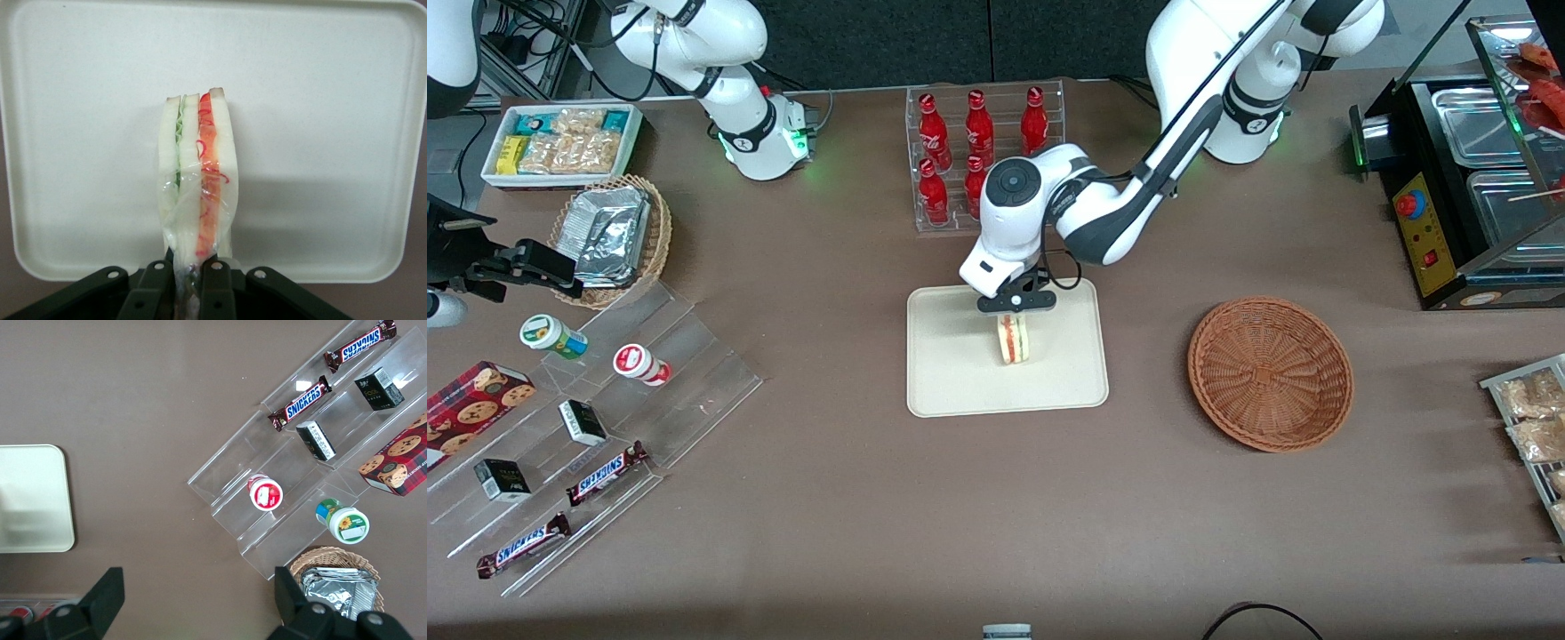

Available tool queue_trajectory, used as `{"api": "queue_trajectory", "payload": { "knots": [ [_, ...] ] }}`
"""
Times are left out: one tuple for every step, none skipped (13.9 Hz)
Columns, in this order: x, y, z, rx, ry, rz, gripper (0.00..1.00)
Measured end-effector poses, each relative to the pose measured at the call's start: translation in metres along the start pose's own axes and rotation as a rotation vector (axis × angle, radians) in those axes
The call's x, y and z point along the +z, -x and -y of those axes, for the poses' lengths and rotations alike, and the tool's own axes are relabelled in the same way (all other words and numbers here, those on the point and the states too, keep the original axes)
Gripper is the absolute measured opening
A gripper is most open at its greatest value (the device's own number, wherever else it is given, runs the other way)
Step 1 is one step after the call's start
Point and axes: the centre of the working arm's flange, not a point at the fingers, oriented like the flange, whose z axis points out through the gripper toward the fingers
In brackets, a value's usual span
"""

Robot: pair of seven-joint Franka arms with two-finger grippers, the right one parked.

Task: Place sandwich from basket to tray
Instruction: 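Lower the sandwich onto the tray and open the left gripper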

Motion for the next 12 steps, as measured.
{"api": "queue_trajectory", "payload": {
  "knots": [
    [0.007,-0.001,0.0,0.007,-0.001,-0.003,0.15],
    [0.014,-0.001,0.0,0.014,-0.002,-0.006,0.15],
    [0.019,-0.001,0.0,0.018,-0.002,-0.006,0.15],
    [0.023,-0.001,0.0,0.019,-0.003,-0.003,0.15],
    [0.023,-0.001,0.0,0.019,-0.001,-0.003,0.15],
    [0.022,-0.001,-0.001,0.019,0.001,-0.005,0.14],
    [0.022,-0.002,-0.001,0.019,0.002,-0.006,0.15],
    [0.021,-0.003,-0.002,0.019,0.003,-0.007,0.23],
    [0.02,-0.003,-0.002,0.018,0.004,-0.008,0.32],
    [0.018,-0.005,-0.002,0.015,0.004,-0.01,0.43],
    [0.015,-0.008,-0.002,0.011,0.003,-0.013,0.51],
    [0.009,-0.011,-0.001,0.006,-0.003,-0.016,0.6]
  ]
}}
